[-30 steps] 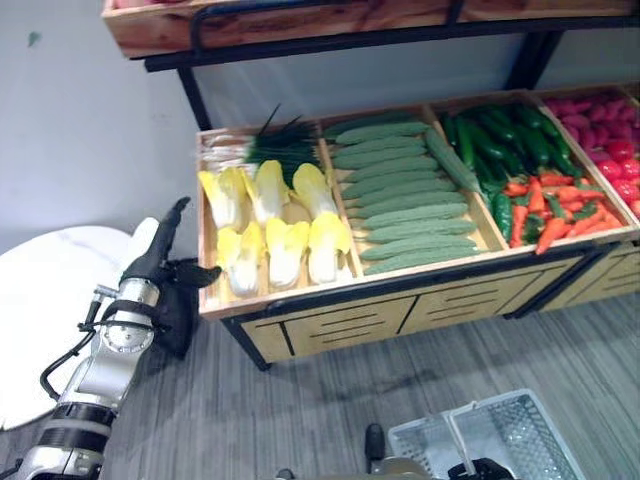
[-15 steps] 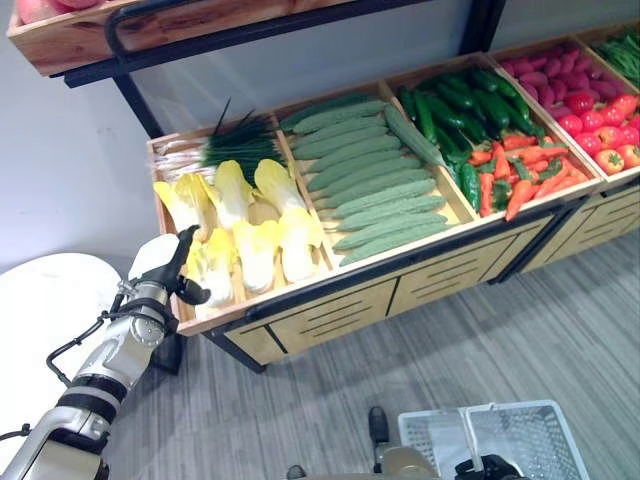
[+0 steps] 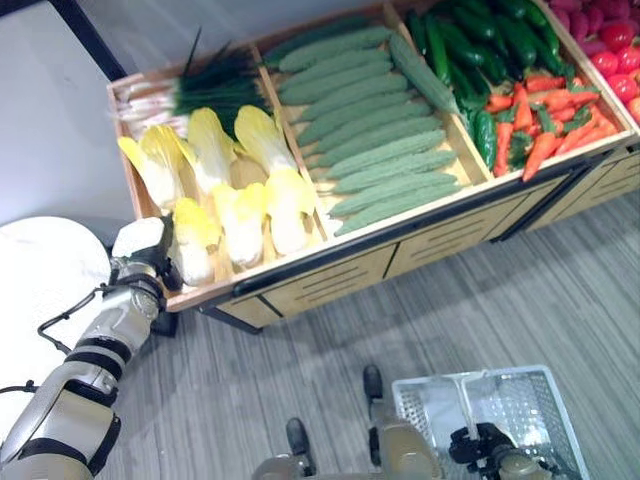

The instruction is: Get the vegetables into the basket

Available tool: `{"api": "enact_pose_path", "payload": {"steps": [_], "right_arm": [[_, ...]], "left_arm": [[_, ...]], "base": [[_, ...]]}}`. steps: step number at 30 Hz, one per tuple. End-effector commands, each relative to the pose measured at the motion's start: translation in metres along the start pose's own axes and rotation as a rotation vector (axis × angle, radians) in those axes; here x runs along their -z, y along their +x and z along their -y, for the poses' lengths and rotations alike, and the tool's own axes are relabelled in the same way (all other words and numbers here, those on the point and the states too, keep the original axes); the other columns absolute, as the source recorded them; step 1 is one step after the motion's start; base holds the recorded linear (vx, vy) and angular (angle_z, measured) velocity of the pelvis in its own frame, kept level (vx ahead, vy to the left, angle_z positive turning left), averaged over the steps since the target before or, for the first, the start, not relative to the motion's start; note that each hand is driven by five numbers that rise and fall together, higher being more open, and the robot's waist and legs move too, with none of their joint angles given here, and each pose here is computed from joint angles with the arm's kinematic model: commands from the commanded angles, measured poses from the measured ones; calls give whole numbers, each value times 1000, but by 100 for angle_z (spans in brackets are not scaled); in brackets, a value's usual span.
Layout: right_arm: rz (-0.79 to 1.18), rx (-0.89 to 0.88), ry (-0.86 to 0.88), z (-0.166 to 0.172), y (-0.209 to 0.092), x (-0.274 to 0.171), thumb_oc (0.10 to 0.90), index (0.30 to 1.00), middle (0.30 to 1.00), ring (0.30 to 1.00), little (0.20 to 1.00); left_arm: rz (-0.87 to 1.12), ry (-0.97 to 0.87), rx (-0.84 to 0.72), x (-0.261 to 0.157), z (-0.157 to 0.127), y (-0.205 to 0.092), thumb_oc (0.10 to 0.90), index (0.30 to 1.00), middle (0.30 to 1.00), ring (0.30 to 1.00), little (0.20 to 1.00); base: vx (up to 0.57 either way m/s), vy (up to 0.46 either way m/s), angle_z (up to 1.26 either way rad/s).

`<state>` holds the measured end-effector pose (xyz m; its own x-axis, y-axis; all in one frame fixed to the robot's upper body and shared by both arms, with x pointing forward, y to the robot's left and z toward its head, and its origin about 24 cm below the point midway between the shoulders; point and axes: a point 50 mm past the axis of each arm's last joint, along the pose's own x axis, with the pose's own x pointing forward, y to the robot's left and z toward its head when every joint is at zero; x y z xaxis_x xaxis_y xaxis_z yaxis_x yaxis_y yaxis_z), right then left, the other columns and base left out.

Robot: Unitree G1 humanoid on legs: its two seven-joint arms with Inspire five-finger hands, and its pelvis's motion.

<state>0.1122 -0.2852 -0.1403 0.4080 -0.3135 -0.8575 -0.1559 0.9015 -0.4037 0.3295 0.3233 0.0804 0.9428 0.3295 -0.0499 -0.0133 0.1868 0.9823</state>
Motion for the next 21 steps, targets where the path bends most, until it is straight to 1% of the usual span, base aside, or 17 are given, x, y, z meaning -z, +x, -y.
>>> {"api": "enact_pose_path", "payload": {"steps": [1, 2, 3, 4, 5, 15, 21], "right_arm": [[29, -28, -41, -10, 1, -10, 400, 300, 300, 300, 300], [30, -29, -40, -11, 1, -11, 400, 300, 300, 300, 300], [42, -40, -42, -14, 1, -14, 400, 300, 300, 300, 300], [45, -44, -46, -15, 1, -14, 400, 300, 300, 300, 300], [49, -45, -46, -15, 1, -15, 400, 300, 300, 300, 300], [77, -57, -55, -20, 1, -20, 400, 300, 300, 300, 300], [49, -54, -44, -20, 1, -13, 400, 300, 300, 300, 300]], "left_arm": [[26, -32, -279, -16, -80, 24, 900, 1000, 1000, 1000, 1000], [31, -29, -274, -18, -81, 25, 900, 1000, 1000, 1000, 1000], [46, -34, -263, -21, -80, 25, 559, 522, 522, 522, 522], [46, -35, -257, -22, -78, 25, 449, 369, 369, 369, 369], [47, -40, -254, -23, -76, 25, 400, 300, 300, 300, 300], [123, -43, -242, -42, -70, 24, 400, 300, 300, 300, 300], [201, -134, -254, -48, -61, 11, 400, 300, 300, 300, 300]], "base": [[-10, -5, -3], [0, 0, 0], [0, 0, 0], [0, 0, 0], [0, 0, 0], [-1, 3, -1], [-4, 4, -3]]}}
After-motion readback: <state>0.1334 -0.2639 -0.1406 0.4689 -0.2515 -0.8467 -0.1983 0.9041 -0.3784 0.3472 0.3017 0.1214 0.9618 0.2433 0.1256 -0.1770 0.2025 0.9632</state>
